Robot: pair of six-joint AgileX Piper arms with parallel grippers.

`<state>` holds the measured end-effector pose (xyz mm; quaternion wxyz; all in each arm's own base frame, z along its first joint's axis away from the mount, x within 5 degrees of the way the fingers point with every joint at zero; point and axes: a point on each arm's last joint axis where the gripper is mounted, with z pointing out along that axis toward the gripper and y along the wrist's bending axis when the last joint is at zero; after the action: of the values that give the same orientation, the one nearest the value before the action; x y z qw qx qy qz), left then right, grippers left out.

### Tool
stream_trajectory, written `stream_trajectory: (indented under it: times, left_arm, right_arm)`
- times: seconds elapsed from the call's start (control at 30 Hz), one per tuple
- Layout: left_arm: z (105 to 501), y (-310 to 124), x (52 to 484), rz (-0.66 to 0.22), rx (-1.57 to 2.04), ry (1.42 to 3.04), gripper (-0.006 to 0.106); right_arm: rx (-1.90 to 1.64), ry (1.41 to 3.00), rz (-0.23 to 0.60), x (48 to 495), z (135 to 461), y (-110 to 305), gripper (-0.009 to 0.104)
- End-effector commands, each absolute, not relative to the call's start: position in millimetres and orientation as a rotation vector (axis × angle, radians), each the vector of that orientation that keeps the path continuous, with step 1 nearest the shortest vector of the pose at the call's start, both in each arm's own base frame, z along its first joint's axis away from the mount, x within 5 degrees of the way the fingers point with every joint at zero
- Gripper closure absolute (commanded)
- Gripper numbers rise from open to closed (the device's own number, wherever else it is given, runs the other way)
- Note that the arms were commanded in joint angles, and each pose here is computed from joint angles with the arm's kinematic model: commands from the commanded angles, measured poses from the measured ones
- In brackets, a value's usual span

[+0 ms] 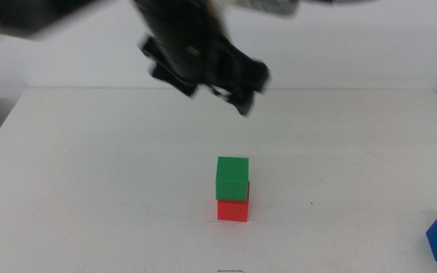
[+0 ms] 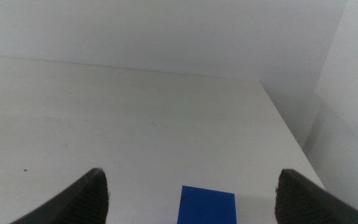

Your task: Stack red cubes first, then green, then blue cubes in a specific spot.

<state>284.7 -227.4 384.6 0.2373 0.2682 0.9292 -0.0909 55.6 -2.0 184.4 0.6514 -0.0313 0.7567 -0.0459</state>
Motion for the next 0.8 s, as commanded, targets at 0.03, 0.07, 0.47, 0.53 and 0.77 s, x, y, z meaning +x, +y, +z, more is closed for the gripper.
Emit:
stream_trajectory:
  times: [0.03,0.07,0.47,0.53,0.77]
  left_arm:
    - [441,-176,240,-0.326,0.822,2.407,0.007]
    - [448,-164,229,-0.358,0.815,2.368,0.007]
    - [436,-76,96,-0.591,0.615,1.946,0.007]
    - [436,-72,87,-0.588,0.634,1.941,0.007]
    - [437,-72,80,-0.616,0.661,1.937,0.007]
  right_arm:
    - [-0.080,1.601,-0.128,54,199,-2,0.013]
    - [-0.080,1.601,-0.128,54,199,-2,0.013]
    - [-0.080,1.601,-0.128,54,199,-2,0.013]
    - [-0.080,1.601,-0.128,54,199,-2,0.013]
    - [-0.080,1.601,-0.128,54,199,-2,0.013]
